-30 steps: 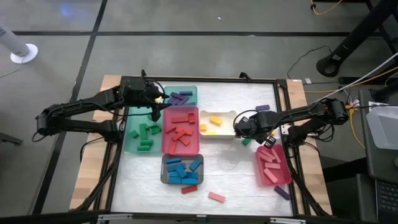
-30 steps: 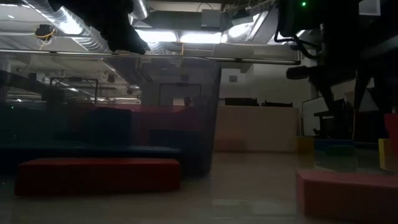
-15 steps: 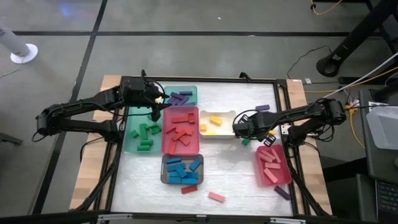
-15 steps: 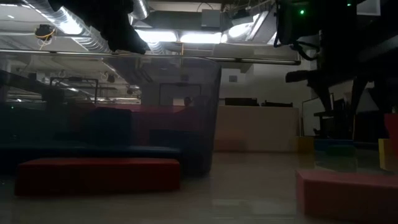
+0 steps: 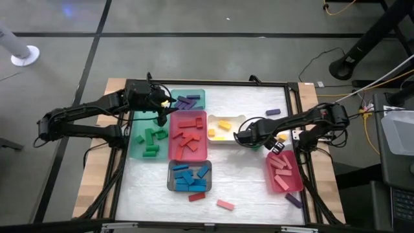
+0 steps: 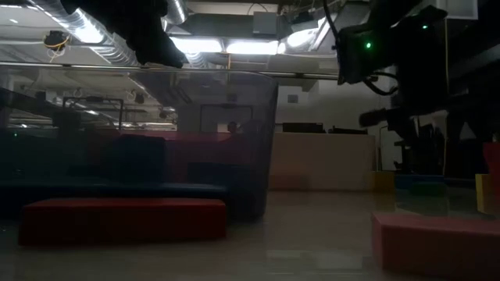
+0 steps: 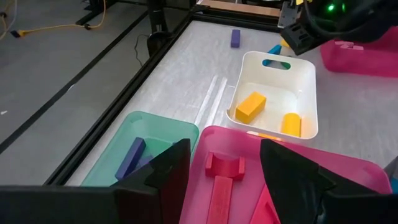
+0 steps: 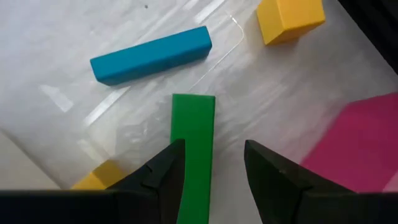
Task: Sort blocks
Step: Put the green block into the bottom green bin
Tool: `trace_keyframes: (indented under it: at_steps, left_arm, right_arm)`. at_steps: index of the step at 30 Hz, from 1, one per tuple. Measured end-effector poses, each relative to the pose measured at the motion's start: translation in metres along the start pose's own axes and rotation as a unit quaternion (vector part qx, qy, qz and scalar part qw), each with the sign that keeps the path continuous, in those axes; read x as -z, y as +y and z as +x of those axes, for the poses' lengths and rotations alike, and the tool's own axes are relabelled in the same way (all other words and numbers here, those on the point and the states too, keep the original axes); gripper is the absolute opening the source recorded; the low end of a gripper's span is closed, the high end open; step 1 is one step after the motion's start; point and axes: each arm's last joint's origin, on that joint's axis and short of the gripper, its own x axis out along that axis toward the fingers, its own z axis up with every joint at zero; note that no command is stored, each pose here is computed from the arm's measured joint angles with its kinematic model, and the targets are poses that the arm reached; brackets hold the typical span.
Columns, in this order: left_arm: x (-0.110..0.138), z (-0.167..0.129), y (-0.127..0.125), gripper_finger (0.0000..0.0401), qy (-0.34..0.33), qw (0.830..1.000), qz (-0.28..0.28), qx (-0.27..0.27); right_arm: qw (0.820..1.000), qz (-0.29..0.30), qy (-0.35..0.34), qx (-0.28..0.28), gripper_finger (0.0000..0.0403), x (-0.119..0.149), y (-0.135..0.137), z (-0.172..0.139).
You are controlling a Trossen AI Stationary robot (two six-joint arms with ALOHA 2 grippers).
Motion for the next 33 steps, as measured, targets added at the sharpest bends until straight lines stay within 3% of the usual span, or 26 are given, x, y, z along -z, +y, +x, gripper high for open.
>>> trace_keyframes:
  at_steps: [15, 18, 23, 33]
  left_arm:
    - [0.001, 0.000, 0.000, 0.0182, 0.003, 1.000, 0.000, 0.000]
    - [0.002, 0.000, 0.000, 0.0182, 0.010, 1.000, 0.001, 0.001]
    - [0.002, 0.000, 0.000, 0.0182, 0.010, 1.000, 0.001, 0.001]
    - [0.002, 0.000, 0.000, 0.0182, 0.009, 1.000, 0.001, 0.001]
  right_arm:
    - [1.000, 0.013, -0.021, -0.007, 0.0167, -0.002, 0.009, 0.012]
    - [1.000, 0.016, -0.002, 0.000, 0.0167, -0.002, 0.005, 0.019]
    - [0.998, 0.029, 0.035, -0.039, 0.0167, 0.000, 0.006, 0.032]
    - [0.999, 0.019, 0.035, -0.019, 0.0167, -0.002, 0.001, 0.038]
